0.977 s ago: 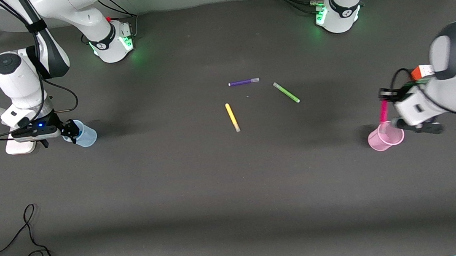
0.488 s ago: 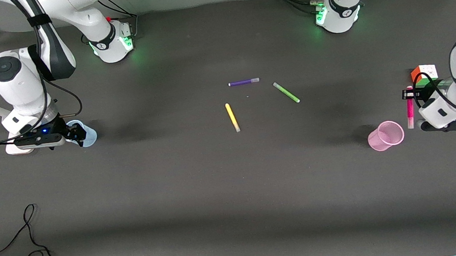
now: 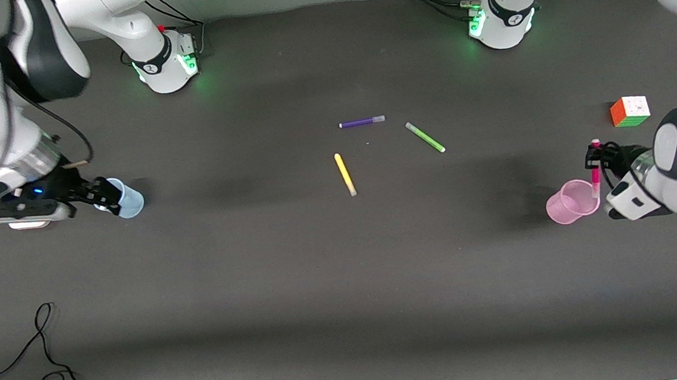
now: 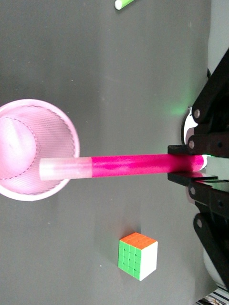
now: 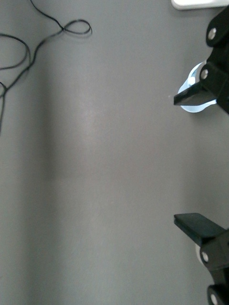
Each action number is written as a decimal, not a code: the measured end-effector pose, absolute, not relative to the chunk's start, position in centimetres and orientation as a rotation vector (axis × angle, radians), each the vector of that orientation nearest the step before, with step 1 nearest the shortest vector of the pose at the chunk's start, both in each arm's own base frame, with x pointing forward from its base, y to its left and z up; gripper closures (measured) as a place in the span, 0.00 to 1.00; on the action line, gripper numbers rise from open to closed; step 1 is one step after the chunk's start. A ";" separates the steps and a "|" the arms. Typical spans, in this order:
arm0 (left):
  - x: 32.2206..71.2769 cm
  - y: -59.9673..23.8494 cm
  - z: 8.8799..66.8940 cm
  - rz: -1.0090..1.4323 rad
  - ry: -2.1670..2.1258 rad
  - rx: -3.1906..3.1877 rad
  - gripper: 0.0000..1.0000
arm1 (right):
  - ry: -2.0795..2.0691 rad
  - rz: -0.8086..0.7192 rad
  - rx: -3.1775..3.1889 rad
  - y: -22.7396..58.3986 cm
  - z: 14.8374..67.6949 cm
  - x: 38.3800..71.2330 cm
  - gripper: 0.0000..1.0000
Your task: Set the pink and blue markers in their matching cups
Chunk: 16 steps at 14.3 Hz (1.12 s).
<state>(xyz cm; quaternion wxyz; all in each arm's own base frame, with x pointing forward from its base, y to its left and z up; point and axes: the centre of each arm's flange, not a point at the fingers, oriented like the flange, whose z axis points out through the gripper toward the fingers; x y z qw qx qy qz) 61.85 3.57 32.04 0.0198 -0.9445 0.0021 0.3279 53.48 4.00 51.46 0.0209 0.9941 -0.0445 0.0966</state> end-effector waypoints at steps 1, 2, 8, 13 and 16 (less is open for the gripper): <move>62.1 3.5 31.1 1.035 0.007 -2.926 0.82 | -0.138 0.276 3.094 4.1 53.9 53.7 0.00; 62.2 3.3 30.2 1.053 0.012 -2.921 0.82 | -0.123 0.253 3.109 4.3 56.2 53.9 0.00; 63.7 2.3 27.2 1.078 0.034 -2.916 0.82 | -0.099 0.144 3.156 4.6 59.3 56.5 0.00; 64.4 2.4 26.8 1.039 0.032 -2.932 0.61 | -0.097 0.069 3.147 4.8 57.8 57.5 0.00; 64.7 2.4 27.0 1.025 0.031 -2.937 0.28 | -0.094 0.043 3.146 4.7 57.8 57.3 0.00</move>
